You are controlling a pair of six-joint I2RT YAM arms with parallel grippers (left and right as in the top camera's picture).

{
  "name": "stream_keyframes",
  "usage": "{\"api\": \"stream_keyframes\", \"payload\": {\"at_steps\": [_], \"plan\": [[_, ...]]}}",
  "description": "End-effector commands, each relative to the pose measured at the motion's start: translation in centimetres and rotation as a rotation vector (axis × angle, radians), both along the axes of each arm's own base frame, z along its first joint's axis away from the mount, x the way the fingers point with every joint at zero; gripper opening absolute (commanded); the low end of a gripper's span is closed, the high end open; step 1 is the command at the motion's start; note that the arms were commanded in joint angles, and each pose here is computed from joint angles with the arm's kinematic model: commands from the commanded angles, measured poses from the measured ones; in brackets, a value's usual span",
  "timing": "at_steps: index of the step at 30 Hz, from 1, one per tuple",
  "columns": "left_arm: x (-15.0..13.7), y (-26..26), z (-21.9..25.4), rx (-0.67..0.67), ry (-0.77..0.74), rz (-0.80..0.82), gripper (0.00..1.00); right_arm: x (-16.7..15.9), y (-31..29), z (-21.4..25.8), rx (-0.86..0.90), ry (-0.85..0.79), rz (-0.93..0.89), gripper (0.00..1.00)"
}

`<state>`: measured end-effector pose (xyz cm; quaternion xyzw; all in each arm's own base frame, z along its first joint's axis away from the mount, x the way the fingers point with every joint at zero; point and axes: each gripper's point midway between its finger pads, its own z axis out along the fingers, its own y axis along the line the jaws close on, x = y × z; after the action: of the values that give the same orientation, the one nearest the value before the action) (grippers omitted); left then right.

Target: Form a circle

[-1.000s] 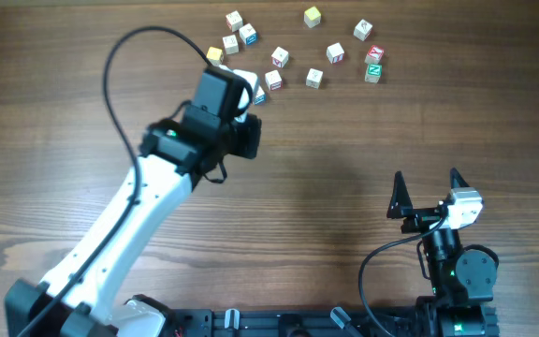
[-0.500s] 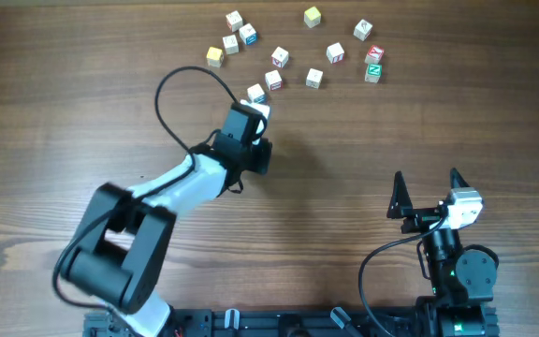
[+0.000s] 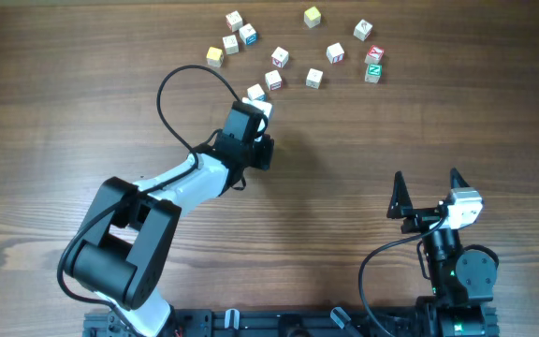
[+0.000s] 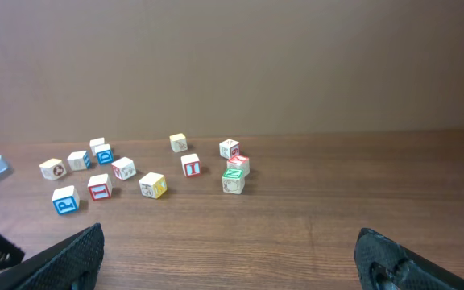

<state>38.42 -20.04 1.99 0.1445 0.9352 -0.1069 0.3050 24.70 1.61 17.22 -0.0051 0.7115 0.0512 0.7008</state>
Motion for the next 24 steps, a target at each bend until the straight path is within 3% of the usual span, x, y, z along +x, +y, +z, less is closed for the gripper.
{"api": "stream_keyframes", "payload": {"at_steps": [1,14,17,24], "plan": [[0.3,0.7,-0.5,0.049,-0.022,0.009,0.11,-0.1,0.3,0.2,-0.012,-0.01,0.017,1.0],[1.8,5.0,-0.8,0.096,-0.02,0.123,0.1,-0.1,0.3,0.2,-0.012,-0.01,0.017,1.0],[1.2,4.6,-1.1,0.068,0.015,0.055,0.1,-0.1,0.3,0.2,-0.012,-0.01,0.017,1.0],[0.7,3.8,-1.2,0.053,0.027,-0.024,0.22,-0.1,0.3,0.2,-0.012,-0.01,0.017,1.0]]}}
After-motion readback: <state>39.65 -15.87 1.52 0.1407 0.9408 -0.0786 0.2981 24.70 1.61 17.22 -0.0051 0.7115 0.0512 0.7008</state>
